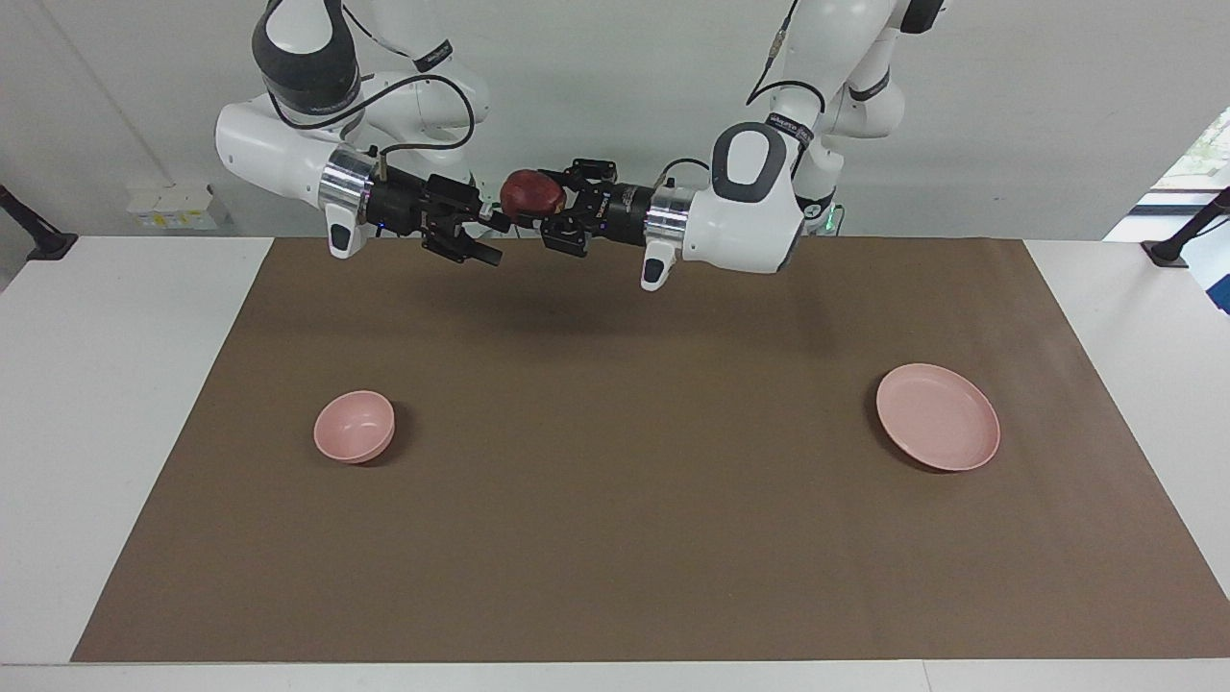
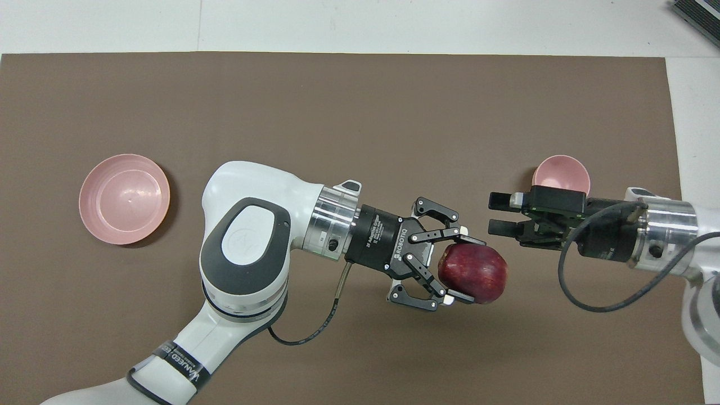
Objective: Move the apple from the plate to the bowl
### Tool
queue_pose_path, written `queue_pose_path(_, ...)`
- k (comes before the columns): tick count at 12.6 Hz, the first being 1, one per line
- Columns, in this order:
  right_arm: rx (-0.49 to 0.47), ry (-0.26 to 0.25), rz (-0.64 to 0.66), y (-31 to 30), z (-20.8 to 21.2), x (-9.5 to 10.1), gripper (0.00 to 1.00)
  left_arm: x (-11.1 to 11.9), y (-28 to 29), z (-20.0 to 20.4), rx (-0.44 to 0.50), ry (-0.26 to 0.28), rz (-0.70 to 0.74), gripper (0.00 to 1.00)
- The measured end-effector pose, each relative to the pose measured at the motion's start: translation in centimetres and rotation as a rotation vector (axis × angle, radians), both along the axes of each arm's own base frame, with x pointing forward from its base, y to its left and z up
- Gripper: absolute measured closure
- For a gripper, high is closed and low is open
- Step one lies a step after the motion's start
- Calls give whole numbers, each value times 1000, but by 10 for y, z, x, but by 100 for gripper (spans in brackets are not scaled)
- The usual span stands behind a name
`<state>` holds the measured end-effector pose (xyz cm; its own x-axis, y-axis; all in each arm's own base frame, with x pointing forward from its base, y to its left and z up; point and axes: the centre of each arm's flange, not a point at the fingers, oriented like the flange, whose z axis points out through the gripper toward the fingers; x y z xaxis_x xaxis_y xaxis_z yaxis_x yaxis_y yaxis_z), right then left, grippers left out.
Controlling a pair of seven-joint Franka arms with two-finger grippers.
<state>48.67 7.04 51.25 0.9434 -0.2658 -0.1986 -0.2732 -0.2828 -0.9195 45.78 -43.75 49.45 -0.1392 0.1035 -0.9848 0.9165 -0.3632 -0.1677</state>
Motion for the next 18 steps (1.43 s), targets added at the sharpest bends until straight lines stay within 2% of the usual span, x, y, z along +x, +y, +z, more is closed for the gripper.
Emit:
queue_pose_path(4,6,-4,17,0,-5,-16,0,0,-10,-3,38,-16,90,26)
queue_pose_path(8,19,6,18,-8,-7,-22,0,5,-13,-6,62,-13,196,26)
queue_pose_path(15,22,14,23,-8,-10,-25,0,-18,-37,0,53,-7,190,26)
queue_pose_path(18,21,9,25,-8,-10,-26,4,-18,-39,1,54,-10,193,26)
